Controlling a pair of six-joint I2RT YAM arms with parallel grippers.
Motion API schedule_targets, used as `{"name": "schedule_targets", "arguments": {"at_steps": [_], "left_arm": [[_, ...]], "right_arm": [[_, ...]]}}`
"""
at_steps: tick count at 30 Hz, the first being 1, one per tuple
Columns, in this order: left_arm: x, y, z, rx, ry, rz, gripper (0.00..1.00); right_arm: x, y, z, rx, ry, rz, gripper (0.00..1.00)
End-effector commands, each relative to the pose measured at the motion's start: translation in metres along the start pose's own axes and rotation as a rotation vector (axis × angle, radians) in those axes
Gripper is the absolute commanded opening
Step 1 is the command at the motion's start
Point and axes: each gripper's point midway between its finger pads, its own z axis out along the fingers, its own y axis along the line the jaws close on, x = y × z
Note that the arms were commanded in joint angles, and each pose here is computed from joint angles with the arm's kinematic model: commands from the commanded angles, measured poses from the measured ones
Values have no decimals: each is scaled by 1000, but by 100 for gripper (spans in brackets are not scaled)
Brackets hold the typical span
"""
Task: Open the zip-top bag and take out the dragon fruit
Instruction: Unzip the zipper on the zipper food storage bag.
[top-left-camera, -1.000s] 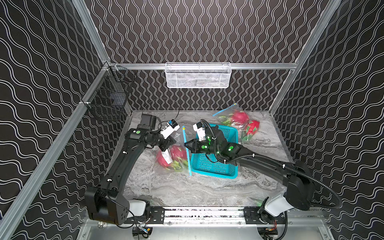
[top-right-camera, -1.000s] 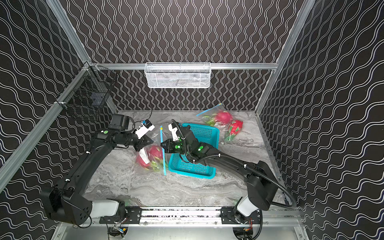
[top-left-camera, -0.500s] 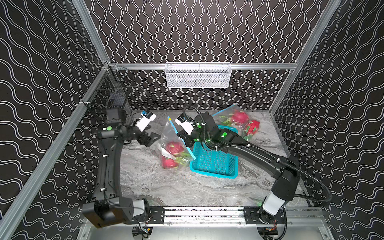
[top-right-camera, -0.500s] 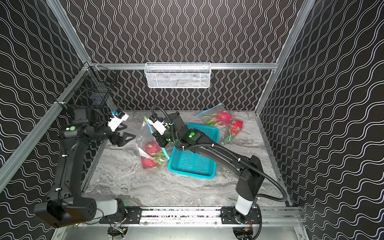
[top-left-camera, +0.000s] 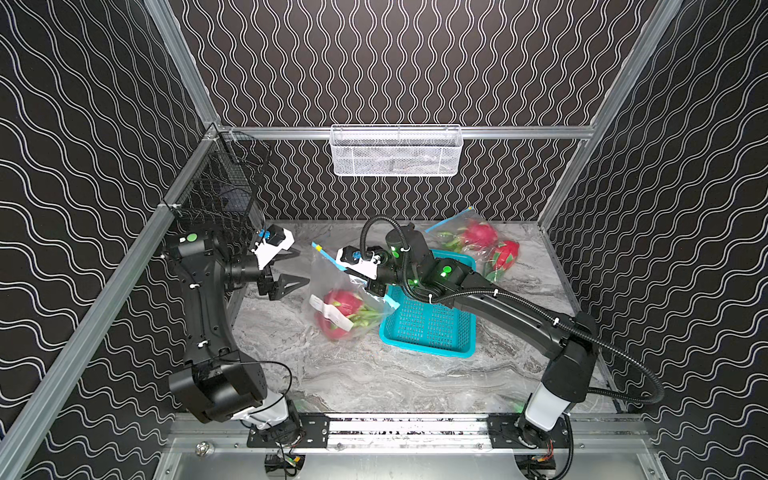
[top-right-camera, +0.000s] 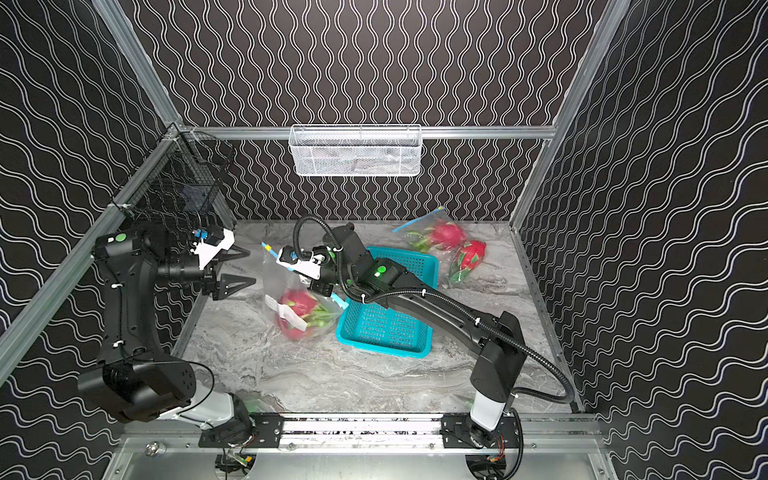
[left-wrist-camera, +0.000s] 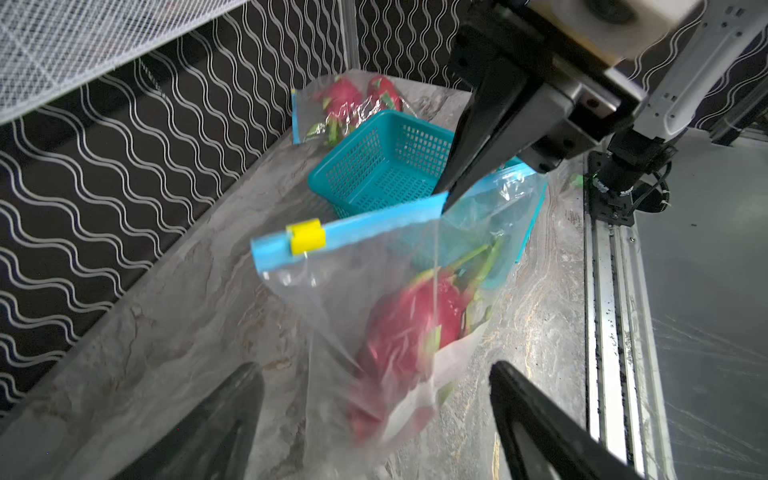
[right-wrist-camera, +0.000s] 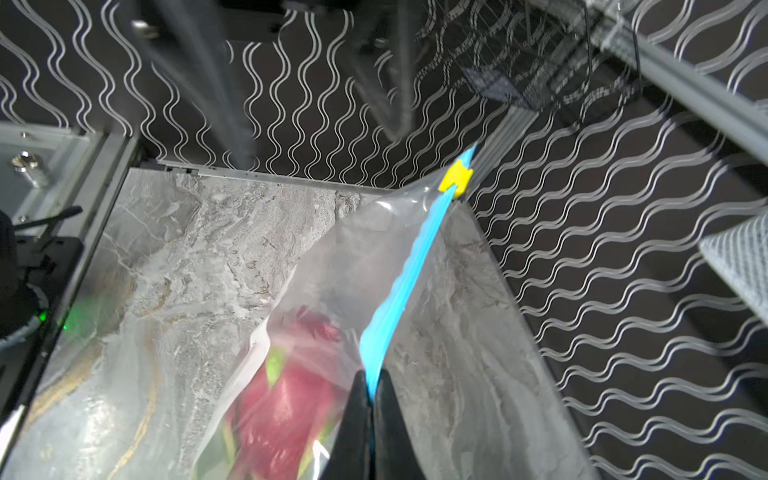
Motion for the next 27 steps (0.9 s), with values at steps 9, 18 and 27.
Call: {"name": "schedule_targets", "arguments": {"at_steps": [9, 18, 27], "left_arm": [[2, -42, 22, 132, -39, -25, 77], [-3, -48, 20, 127, -61, -14, 38], [4, -55, 22, 125, -58, 18, 0]], "right_arm": [[-43, -17, -25, 90, -147, -123, 0], [-17, -11, -29, 126, -111, -69, 0], [-13, 1, -34, 94, -146, 11, 4]]}}
